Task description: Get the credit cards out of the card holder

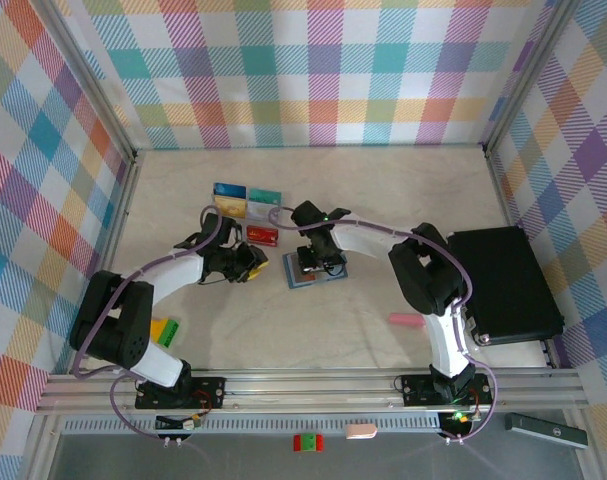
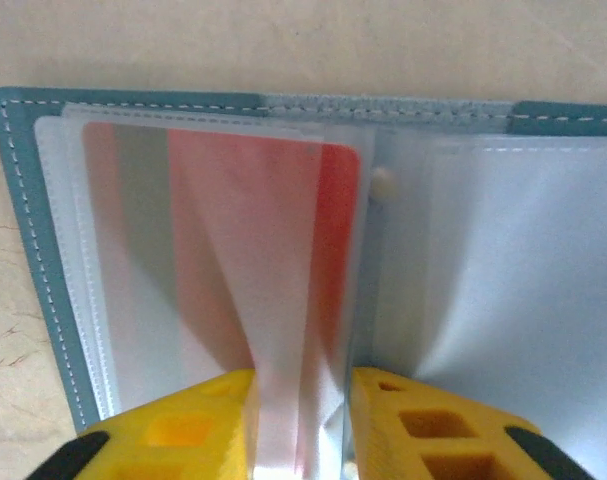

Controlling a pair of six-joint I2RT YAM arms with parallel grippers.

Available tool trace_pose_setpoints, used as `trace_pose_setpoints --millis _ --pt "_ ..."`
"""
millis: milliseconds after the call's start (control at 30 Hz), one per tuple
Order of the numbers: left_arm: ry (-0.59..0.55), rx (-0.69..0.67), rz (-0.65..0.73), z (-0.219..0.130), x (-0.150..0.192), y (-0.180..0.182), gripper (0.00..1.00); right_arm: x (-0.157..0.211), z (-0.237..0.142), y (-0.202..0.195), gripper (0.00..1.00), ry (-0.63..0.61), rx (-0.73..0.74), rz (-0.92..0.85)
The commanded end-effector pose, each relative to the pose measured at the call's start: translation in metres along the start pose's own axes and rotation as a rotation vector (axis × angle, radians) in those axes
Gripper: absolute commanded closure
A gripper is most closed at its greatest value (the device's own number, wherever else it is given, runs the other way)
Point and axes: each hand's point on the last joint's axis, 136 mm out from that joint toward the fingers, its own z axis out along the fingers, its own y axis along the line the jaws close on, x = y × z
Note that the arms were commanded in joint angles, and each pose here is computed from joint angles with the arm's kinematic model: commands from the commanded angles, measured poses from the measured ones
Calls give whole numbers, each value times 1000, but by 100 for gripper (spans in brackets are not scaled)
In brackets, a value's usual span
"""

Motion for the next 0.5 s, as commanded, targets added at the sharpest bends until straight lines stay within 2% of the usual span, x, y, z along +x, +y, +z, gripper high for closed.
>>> trace_pose_setpoints --millis 0,200,467 --pt "20 46 52 6 3 -21 70 13 8 0 75 49 -42 30" --pt "67 63 87 22 17 -36 75 14 10 -1 79 55 -92 64" --pt "111 66 118 45 29 -50 76 16 11 -5 82 64 -145 105"
